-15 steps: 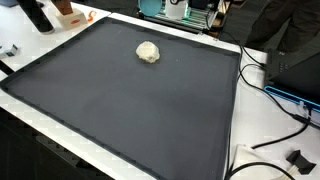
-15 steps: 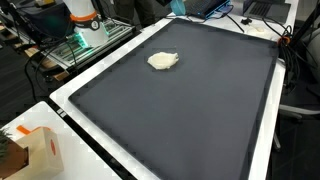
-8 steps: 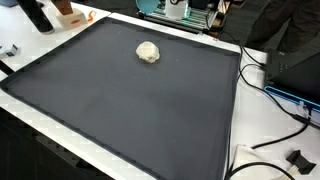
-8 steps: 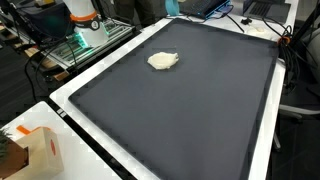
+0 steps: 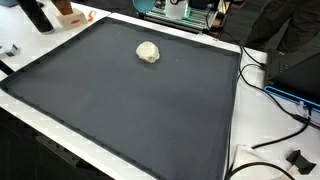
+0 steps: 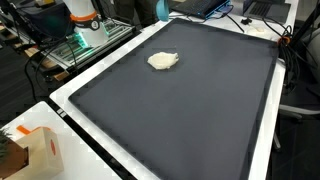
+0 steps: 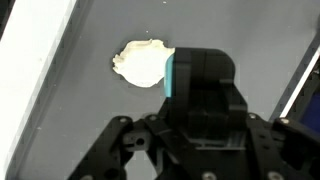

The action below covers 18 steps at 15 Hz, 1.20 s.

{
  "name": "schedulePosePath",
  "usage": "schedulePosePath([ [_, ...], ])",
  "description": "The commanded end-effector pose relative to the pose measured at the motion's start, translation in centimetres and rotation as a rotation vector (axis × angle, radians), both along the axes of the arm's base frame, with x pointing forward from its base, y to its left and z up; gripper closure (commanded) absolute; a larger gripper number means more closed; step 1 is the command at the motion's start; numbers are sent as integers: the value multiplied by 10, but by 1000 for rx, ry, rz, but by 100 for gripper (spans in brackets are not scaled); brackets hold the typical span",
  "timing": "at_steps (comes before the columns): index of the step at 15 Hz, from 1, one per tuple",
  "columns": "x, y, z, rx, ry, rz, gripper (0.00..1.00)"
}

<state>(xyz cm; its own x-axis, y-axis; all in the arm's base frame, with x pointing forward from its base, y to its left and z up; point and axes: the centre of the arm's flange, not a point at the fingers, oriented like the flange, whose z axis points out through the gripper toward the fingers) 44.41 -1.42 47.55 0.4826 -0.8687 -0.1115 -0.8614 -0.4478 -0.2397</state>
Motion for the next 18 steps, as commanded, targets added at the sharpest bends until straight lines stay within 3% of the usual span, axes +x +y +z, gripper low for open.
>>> schedulePosePath([
  [1, -5, 12, 4, -95, 25, -4, 75],
  [4, -5, 21, 7, -173, 48, -1, 75],
  [5, 0, 14, 0, -127, 26, 6, 75],
  [6, 0, 16, 0, -133, 28, 8, 50],
  [12, 1, 14, -2, -130, 31, 5, 50],
  [13, 4, 9, -6, -117, 36, 24, 75],
  [15, 12, -7, -22, -10, 40, 139, 75],
  [18, 16, -32, -43, 74, 19, 277, 75],
])
